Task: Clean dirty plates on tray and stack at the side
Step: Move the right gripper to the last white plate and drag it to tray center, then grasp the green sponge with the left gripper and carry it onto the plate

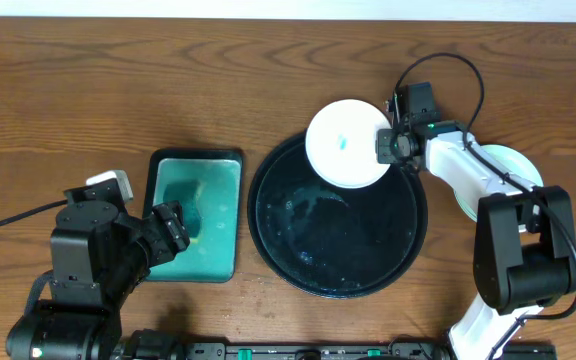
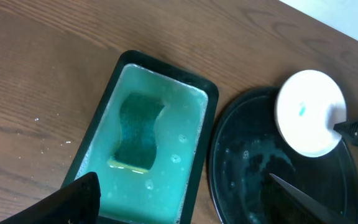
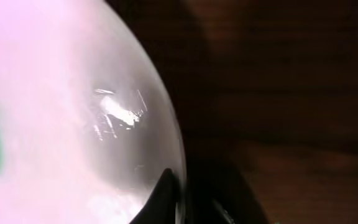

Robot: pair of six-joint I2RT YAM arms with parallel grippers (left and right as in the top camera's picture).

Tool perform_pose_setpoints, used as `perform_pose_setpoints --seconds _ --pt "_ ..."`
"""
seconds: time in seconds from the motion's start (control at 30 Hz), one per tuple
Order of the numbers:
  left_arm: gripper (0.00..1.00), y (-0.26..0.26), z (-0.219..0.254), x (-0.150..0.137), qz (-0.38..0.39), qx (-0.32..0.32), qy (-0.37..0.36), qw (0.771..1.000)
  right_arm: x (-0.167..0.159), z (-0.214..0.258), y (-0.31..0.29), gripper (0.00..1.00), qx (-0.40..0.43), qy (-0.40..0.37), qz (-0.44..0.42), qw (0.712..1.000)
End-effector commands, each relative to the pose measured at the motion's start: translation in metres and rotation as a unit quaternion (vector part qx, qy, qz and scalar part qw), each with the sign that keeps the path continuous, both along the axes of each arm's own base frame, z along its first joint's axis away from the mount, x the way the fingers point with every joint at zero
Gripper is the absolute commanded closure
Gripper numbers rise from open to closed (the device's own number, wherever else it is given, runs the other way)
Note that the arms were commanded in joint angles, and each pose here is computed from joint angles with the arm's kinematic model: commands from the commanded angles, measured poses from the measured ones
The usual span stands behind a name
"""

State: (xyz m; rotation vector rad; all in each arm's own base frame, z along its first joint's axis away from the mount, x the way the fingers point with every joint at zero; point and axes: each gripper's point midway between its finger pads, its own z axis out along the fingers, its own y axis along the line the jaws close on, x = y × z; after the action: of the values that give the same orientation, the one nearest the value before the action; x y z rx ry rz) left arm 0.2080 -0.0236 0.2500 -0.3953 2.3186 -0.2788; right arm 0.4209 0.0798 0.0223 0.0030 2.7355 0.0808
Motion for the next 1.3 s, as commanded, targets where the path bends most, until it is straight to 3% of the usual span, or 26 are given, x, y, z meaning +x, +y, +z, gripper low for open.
perform_pose_setpoints --seconds 0.0,0.17,0.37,0.53,0.77,0.9,1.07,1.27 --pt "0.18 0.000 0.007 0.000 -0.005 0.002 -0.010 1.000 -0.022 -0.021 0.001 0.99 0.002 0.051 0.000 0.999" --pt "0.18 0.000 0.007 0.000 -0.005 0.002 -0.010 1.000 -0.040 0.019 0.010 0.99 0.035 0.053 0.014 0.998" --pt "0.18 0.000 0.007 0.000 -0.005 0.002 -0.010 1.000 -0.089 0.067 0.015 0.99 0.062 0.087 0.027 0.994" --pt "0.17 -0.001 0.007 0.000 -0.005 0.002 -0.010 1.000 -0.119 0.057 0.019 0.99 0.049 0.143 0.039 0.988" --pt "0.17 -0.005 0.007 -0.001 -0.015 -0.008 -0.007 1.000 -0.134 0.015 0.027 0.98 0.042 0.164 0.057 0.984" --pt "0.17 -0.012 0.004 -0.003 -0.030 -0.021 0.001 0.999 -0.135 0.021 0.026 0.81 0.037 0.155 0.083 0.984" --pt "0.22 -0.008 -0.030 -0.002 -0.054 0.022 0.062 0.996 -0.128 0.054 0.028 0.79 0.039 0.098 0.113 0.988" --pt "0.30 0.006 -0.109 0.007 -0.011 0.054 0.218 0.974 -0.133 0.104 0.046 0.76 0.101 0.029 0.140 0.985"
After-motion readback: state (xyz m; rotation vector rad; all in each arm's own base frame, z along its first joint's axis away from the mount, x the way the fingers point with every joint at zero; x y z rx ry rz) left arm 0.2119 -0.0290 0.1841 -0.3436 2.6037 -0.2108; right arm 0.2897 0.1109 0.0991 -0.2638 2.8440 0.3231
